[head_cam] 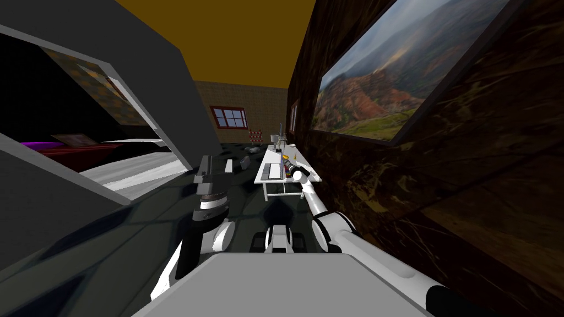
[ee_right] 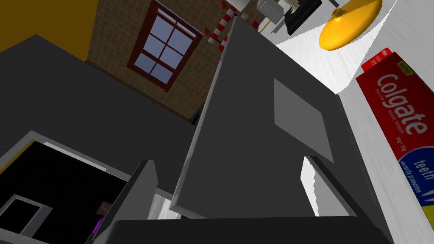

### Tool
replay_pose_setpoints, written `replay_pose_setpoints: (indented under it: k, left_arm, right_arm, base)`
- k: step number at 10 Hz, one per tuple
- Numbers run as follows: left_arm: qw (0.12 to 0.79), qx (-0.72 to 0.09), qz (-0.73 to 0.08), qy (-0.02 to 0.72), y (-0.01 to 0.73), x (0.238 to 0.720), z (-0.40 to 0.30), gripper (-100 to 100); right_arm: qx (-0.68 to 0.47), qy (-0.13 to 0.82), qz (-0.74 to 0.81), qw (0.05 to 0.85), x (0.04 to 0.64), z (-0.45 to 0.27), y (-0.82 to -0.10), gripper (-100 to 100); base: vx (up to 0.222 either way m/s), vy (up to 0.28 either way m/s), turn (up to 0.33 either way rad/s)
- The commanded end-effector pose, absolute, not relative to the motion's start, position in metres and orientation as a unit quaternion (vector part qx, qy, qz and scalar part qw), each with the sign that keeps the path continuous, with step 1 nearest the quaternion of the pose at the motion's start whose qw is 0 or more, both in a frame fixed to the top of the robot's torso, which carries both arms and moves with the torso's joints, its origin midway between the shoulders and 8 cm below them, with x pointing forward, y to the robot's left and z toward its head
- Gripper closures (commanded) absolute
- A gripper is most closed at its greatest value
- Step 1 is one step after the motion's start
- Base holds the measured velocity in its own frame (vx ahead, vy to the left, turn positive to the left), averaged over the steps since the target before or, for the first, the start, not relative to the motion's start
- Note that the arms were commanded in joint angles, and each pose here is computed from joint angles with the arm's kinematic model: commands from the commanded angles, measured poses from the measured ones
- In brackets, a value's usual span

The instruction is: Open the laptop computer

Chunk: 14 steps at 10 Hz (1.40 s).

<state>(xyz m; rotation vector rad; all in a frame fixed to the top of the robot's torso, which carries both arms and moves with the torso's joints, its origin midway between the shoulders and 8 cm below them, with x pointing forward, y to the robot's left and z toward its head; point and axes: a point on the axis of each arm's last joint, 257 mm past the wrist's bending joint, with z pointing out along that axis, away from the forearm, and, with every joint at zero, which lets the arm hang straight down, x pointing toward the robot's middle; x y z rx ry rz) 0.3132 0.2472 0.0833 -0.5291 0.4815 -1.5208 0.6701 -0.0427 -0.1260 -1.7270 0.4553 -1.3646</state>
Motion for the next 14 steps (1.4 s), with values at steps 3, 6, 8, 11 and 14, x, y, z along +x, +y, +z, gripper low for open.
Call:
replay_pose_setpoints:
  k: [3,6,8,11,14]
  left_arm:
    - [0.667,-0.235,-0.674,0.213,0.247,0.313,0.083,0]
    - [0.667,-0.235,-0.674,0.213,0.247,0.313,0.083,0]
    - [0.667,-0.235,-0.674,0.213,0.247,0.313,0.083,0]
    - [0.667,-0.235,-0.674,0.213,0.247,0.313,0.083,0]
    - [0.667,-0.235,-0.674,0.213,0.247,0.313,0.083,0]
  right_arm:
    - [-0.714,0.141,-0.559,0.396,0.677,-0.125,-0.045,100]
    - [-0.735,0.102,-0.567,0.358,0.684,-0.128,-0.051,100]
    - [-0.741,0.089,-0.569,0.344,0.686,-0.128,-0.054,100]
    - [-0.748,0.061,-0.580,0.315,0.693,-0.121,-0.061,100]
    - [-0.771,0.009,-0.587,0.249,0.696,-0.144,-0.074,100]
  base:
    - [-0.002,0.075,-0.022]
    - [-0.050,0.159,-0.085]
    - [-0.019,0.138,-0.028]
    - [-0.022,0.125,-0.031]
    - [-0.015,0.143,0.003]
